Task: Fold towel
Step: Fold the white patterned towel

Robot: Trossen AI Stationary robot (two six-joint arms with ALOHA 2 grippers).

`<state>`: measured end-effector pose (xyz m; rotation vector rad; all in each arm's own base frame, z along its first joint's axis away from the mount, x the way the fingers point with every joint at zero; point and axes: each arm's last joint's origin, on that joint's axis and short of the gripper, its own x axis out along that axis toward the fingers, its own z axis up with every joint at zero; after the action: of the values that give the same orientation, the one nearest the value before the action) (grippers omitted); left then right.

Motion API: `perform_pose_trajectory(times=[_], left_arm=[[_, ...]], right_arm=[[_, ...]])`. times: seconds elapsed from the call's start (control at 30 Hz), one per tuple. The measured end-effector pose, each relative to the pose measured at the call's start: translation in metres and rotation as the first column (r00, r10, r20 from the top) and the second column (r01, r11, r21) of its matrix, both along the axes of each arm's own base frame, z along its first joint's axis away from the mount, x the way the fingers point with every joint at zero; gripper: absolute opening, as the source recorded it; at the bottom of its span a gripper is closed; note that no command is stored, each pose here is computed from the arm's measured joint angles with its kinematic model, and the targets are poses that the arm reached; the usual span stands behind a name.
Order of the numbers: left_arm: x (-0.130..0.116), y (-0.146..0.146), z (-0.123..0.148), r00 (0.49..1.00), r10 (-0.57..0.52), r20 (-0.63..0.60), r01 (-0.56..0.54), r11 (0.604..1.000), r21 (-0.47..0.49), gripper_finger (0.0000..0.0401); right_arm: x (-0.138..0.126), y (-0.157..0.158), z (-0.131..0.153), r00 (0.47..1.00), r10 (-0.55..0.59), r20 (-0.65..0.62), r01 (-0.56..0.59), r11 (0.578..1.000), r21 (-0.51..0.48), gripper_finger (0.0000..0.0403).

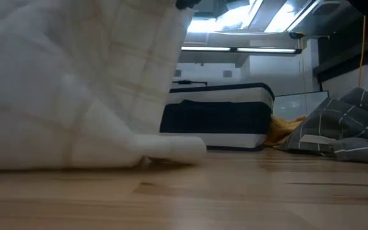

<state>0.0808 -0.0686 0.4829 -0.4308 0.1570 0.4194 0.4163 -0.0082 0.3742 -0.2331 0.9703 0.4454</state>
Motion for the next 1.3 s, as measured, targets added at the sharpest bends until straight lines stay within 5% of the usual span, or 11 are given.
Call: perform_pose_trajectory(times=[0.13,0.33,0.5,0.63,0.77,0.87,0.97,1.07,1.17,1.3], left_arm=[[-0.003,0.003,0.000,0.999,-0.035,-0.028,0.035,0.999,0.010,0.0000],[-0.004,0.000,-0.006,0.978,-0.156,-0.137,0.133,0.977,-0.164,0.0000],[-0.001,-0.011,-0.015,0.902,-0.317,-0.293,0.258,0.940,-0.222,0.0000],[0.008,-0.027,-0.020,0.819,-0.407,-0.403,0.406,0.909,-0.093,0.0000],[0.020,-0.044,-0.016,0.783,-0.461,-0.417,0.546,0.831,0.106,0.0000],[0.031,-0.057,-0.004,0.777,-0.506,-0.375,0.620,0.720,0.311,0.0000],[0.037,-0.066,0.011,0.768,-0.542,-0.341,0.633,0.566,0.528,0.0000],[0.038,-0.064,0.029,0.797,-0.539,-0.271,0.562,0.499,0.659,0.0000],[0.034,-0.050,0.048,0.846,-0.501,-0.183,0.475,0.552,0.685,0.0000],[0.019,-0.018,0.071,0.933,-0.357,-0.055,0.312,0.718,0.622,0.0000]], right_arm=[[0.000,0.000,0.000,1.000,-0.002,0.000,0.002,1.000,0.001,0.0000],[0.000,0.000,0.000,1.000,-0.003,0.000,0.003,1.000,0.002,0.0000],[0.000,0.000,0.000,1.000,-0.004,-0.001,0.004,1.000,0.004,0.0000],[0.000,0.001,0.000,1.000,0.004,0.000,-0.004,1.000,0.018,0.0000],[0.000,0.001,0.000,1.000,0.009,0.002,-0.009,1.000,0.028,0.0000],[0.002,0.001,0.001,1.000,0.011,0.019,-0.011,0.999,0.030,0.0000],[0.003,0.001,0.002,0.999,0.016,0.033,-0.018,0.999,0.038,0.0000],[0.004,0.001,0.002,0.999,0.013,0.040,-0.015,0.999,0.051,0.0000],[0.004,0.002,0.002,0.999,0.010,0.039,-0.012,0.998,0.057,0.0000],[0.004,0.002,0.003,0.999,0.020,0.040,-0.023,0.997,0.076,0.0000]])
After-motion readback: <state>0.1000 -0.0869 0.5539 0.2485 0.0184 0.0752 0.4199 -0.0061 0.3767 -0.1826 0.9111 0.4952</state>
